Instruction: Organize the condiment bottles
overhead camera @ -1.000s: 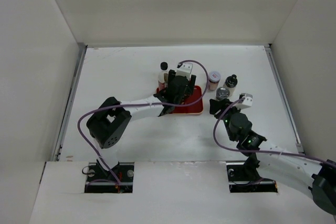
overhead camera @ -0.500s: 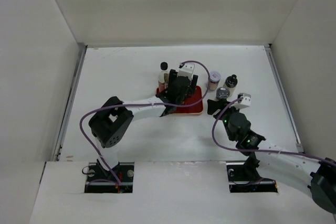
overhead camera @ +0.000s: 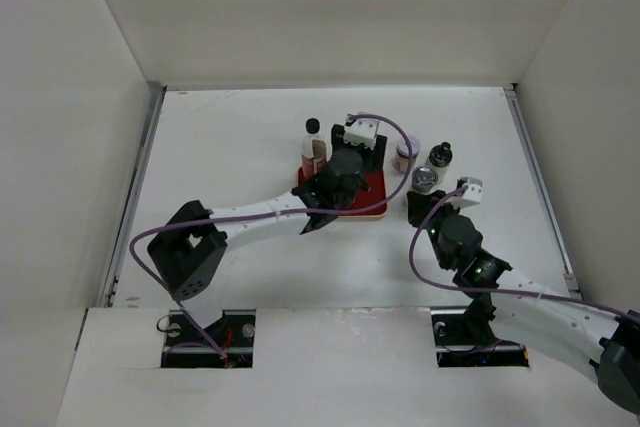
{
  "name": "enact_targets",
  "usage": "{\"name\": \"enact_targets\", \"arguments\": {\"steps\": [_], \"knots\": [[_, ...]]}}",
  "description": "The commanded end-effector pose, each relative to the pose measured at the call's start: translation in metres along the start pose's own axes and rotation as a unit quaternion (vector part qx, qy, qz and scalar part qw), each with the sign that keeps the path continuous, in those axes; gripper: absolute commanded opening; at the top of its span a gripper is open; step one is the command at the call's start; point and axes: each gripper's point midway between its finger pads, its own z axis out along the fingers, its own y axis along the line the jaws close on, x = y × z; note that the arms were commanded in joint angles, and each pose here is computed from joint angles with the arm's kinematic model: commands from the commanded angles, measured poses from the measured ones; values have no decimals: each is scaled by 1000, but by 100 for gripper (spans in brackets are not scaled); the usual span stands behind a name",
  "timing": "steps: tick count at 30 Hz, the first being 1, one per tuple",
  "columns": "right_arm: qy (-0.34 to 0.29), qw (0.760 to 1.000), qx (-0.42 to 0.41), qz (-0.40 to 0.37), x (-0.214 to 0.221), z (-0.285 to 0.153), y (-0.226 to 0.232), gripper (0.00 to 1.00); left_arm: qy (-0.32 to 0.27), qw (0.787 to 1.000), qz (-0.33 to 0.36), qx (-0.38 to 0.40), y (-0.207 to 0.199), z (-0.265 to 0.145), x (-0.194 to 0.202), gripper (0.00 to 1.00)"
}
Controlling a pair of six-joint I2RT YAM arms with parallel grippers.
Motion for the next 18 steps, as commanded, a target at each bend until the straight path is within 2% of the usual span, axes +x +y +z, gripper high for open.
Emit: {"name": "enact_targets", "arguments": {"steps": [1,3,5,7,9,10,13,18], "knots": [[-7,1000,-4,10,-18,1,14,11,-101,993,-53,11,2,-28,-82,48],[-5,1000,3,6,-21,2,14,10,-130,989,-76,16,10,-47,-104,30],[-8,1000,11,-2,-27,3,13,15,-152,983,-99,15,25,-66,-117,23],[-20,999,39,-15,-39,7,3,26,-165,979,-122,-1,48,-85,-119,23],[-27,998,58,-26,-50,11,-2,44,-169,975,-140,-32,78,-101,-112,23],[-32,996,71,-34,-55,14,-7,55,-166,974,-148,-53,95,-108,-103,24],[-37,991,114,-54,-67,28,-24,77,-151,966,-170,-119,146,-127,-66,27],[-14,985,151,-77,-65,46,-37,93,-107,952,-202,-202,212,-144,-3,32]]}}
